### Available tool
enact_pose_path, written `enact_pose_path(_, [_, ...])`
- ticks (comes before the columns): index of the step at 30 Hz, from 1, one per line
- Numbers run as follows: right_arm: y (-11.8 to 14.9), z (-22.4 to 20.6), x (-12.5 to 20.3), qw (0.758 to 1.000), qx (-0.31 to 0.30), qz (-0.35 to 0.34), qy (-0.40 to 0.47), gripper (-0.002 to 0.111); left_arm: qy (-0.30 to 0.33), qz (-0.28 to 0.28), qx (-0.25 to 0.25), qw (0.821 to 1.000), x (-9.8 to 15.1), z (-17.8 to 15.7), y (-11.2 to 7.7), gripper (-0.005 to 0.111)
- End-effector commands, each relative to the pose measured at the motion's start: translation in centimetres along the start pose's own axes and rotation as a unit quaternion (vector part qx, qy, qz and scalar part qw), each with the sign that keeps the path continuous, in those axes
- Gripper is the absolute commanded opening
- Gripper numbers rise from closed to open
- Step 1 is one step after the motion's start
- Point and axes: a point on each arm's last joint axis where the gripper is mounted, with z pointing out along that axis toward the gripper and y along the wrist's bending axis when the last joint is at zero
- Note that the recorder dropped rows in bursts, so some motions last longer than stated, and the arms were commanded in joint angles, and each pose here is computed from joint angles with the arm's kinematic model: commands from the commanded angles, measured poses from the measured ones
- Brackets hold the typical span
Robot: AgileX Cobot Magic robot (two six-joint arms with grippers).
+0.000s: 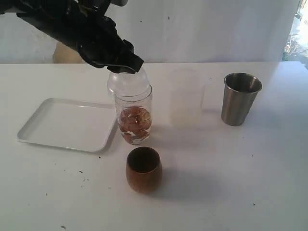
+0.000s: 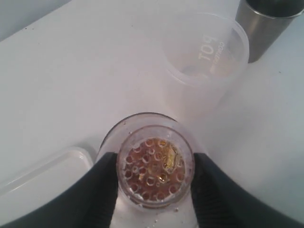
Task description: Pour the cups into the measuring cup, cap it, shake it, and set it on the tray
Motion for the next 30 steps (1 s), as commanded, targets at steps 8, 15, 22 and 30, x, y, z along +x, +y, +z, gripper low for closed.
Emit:
enact_pose_path(8, [0.0,0.0,0.1,1.000,0.004,0.007,-0.006,0.000,-0.059,-0.009,-0.020,0.998,0.9,1.3,0.1,0.000])
enact_pose_path(15, [0.0,0.0,0.1,1.000,0.004,0.007,-0.006,0.000,-0.048,-0.012,-0.016,0.999,1.6,1.6,0.0,0.000])
enact_pose_path(22, [0.0,0.0,0.1,1.000,0.004,0.007,-0.006,0.000,-0.042,-0.010,-0.009,0.999,0.7,0.9,0.0,0.000])
enact_pose_path(30, [0.0,0.0,0.1,1.000,0.004,0.007,-0.006,0.000,-0.010,-0.003,0.010,1.000,-1.2,-1.4,-0.3,0.000])
